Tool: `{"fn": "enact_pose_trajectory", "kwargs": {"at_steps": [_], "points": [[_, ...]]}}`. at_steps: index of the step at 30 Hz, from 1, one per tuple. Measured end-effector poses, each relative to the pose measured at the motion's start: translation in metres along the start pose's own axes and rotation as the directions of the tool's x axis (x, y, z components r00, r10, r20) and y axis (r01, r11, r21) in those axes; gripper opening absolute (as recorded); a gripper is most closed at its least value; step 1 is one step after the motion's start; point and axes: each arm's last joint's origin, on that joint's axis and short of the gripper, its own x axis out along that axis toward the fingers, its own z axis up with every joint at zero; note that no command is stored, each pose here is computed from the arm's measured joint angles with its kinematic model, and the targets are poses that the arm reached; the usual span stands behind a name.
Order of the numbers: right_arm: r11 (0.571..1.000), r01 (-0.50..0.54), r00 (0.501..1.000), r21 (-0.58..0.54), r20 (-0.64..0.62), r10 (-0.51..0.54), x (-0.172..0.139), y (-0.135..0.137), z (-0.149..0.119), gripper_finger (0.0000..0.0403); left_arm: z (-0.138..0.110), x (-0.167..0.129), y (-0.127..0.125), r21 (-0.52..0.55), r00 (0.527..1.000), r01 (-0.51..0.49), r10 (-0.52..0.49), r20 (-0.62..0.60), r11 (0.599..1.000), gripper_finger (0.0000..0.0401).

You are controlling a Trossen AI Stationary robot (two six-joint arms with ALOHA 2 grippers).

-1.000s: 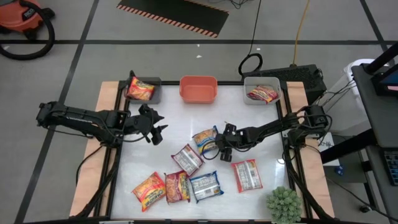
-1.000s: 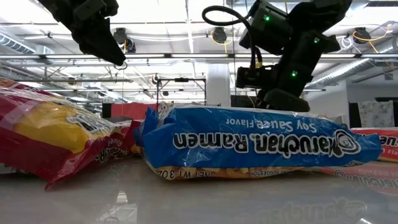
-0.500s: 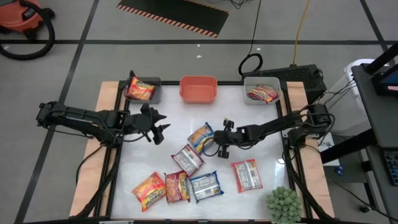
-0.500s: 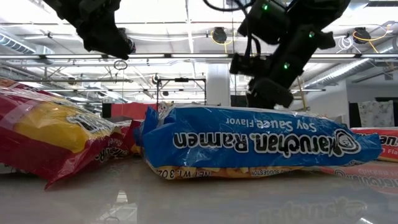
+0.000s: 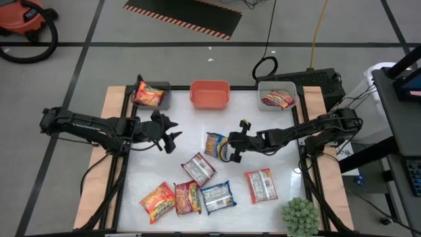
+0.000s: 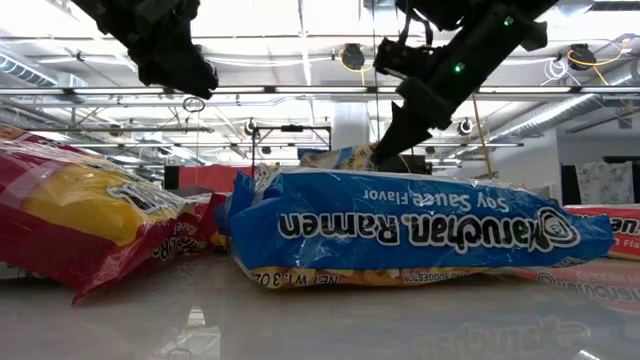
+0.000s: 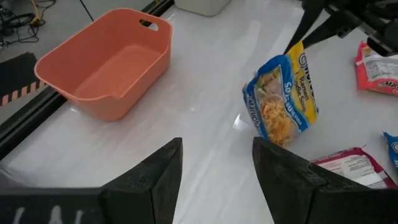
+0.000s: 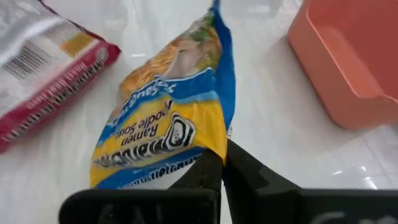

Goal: Sort Maruchan noodles
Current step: Put the top blue noodle pack into the orange bin

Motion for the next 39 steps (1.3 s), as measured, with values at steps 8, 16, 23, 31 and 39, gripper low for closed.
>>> {"fn": "enact_pose_trajectory", "kwargs": {"at_steps": [8, 16, 23, 31, 39], "points": [[1.000, 0.009, 0.999, -0.024, 0.043, -0.008, -0.001, 0.001, 0.004, 0.0000, -0.003, 0.033, -0.017, 0.035, 1.000, 0.015, -0.014, -0.020, 0.999, 0.0200], [0.999, -0.007, 0.996, -0.037, 0.086, 0.010, -0.017, -0.002, 0.011, 0.0000, -0.001, 0.045, -0.025, 0.090, 0.999, 0.043, -0.044, 0.011, 0.995, 0.0200], [0.999, -0.017, 0.988, -0.036, 0.153, 0.022, -0.030, -0.005, 0.018, 0.0000, 0.000, 0.054, -0.032, 0.104, 0.995, 0.094, -0.096, 0.023, 0.990, 0.0200], [1.000, -0.019, 0.986, -0.023, 0.168, 0.022, -0.031, -0.005, 0.020, 0.0000, -0.008, 0.068, -0.053, 0.153, 0.981, 0.188, -0.194, 0.023, 0.970, 0.0205], [1.000, -0.023, 0.978, -0.002, 0.206, 0.023, -0.031, -0.005, 0.024, 0.0000, 0.004, 0.066, -0.063, 0.107, 0.961, 0.196, -0.213, 0.175, 0.975, 0.0294]]}}
